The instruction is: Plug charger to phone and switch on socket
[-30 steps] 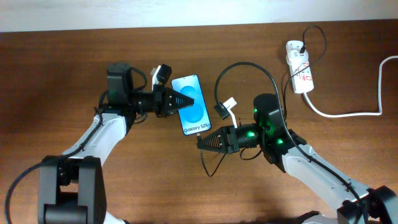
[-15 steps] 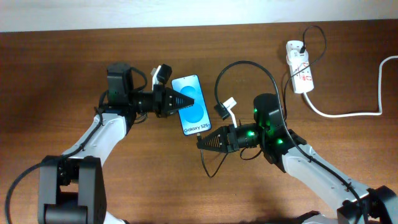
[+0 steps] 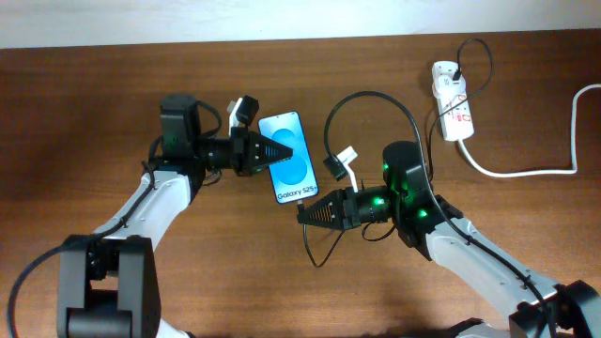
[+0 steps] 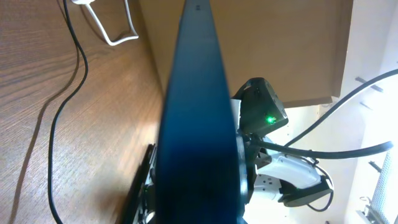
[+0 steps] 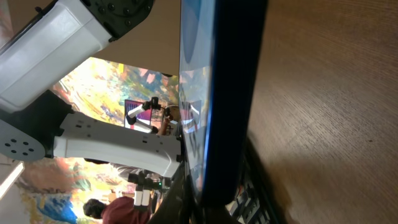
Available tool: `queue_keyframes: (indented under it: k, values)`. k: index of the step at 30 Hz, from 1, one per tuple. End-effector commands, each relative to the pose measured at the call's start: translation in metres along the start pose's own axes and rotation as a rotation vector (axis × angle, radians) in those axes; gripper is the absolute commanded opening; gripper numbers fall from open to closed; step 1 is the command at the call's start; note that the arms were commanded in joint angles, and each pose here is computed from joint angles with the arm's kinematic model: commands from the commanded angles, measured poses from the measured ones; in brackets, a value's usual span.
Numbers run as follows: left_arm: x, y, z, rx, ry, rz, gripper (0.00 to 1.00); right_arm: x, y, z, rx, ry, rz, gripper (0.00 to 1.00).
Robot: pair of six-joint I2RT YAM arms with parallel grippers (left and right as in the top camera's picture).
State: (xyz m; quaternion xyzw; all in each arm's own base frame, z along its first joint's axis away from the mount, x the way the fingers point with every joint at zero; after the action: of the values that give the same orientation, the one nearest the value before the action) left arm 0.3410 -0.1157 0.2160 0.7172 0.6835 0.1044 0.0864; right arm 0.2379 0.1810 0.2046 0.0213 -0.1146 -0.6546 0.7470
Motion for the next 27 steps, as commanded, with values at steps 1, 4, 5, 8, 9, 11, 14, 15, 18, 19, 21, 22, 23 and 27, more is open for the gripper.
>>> queue_keyframes:
  k: [1,4,5,8,9,11,14,15,18,19,21,22,23,27]
  values:
    - [0.000,-0.002,-0.006,-0.039,-0.039,0.037,0.00,0.000,0.005,0.002,0.021,-0.011,-0.022,0.04]
    - [0.000,-0.002,-0.006,-0.039,-0.039,0.037,0.00,0.000,0.006,0.002,0.021,-0.020,-0.033,0.04]
    - [0.000,-0.002,-0.006,-0.039,-0.039,0.037,0.00,0.000,0.006,0.001,0.019,-0.021,-0.035,0.04]
    - [0.000,-0.002,-0.006,-0.039,-0.039,0.037,0.00,0.000,0.007,0.001,-0.002,-0.027,-0.043,0.04]
    - [0.000,-0.002,-0.006,-0.039,-0.039,0.036,0.00,0.000,0.007,0.001,-0.003,-0.027,-0.042,0.04]
    - [0.000,-0.002,-0.006,-0.039,-0.039,0.036,0.00,0.000,0.007,0.000,-0.013,-0.027,-0.042,0.04]
    - [0.000,-0.002,-0.006,-0.039,-0.039,0.037,0.00,0.000,0.007,0.000,-0.027,-0.027,-0.043,0.04]
    - [0.000,-0.002,-0.006,-0.039,-0.039,0.036,0.00,0.000,0.007,0.000,-0.027,-0.027,-0.043,0.04]
    - [0.000,-0.002,-0.006,-0.039,-0.039,0.037,0.00,0.000,0.008,-0.001,-0.027,-0.038,-0.057,0.04]
    - [-0.001,-0.002,-0.006,-0.039,-0.042,0.041,0.00,0.000,0.008,-0.001,-0.027,-0.039,-0.058,0.04]
    - [-0.004,-0.003,-0.007,-0.043,-0.051,0.055,0.00,0.000,0.009,0.000,-0.020,-0.038,-0.062,0.04]
    - [-0.006,-0.004,-0.007,-0.046,-0.052,0.061,0.00,0.000,0.010,0.001,-0.009,-0.035,-0.064,0.04]
    - [-0.008,-0.005,-0.007,-0.047,-0.054,0.068,0.00,0.000,0.011,0.002,0.002,-0.032,-0.067,0.04]
    - [-0.015,-0.007,-0.008,-0.047,-0.060,0.087,0.00,0.000,0.012,0.003,0.023,-0.029,-0.074,0.04]
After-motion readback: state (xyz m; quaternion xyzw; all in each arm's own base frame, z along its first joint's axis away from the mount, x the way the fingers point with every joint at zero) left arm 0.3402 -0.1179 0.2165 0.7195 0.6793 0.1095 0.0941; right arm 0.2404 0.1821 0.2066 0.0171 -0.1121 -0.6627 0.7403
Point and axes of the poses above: each gripper's point midway between its finger pads, its own x axis back along the fingers, its own z axis along the line the jaws close on, y = z × x, the point moved 9 cm from there along x, back along the fingers, and after that the axes turned 4 degrees about -x, right-handed, at the moved point
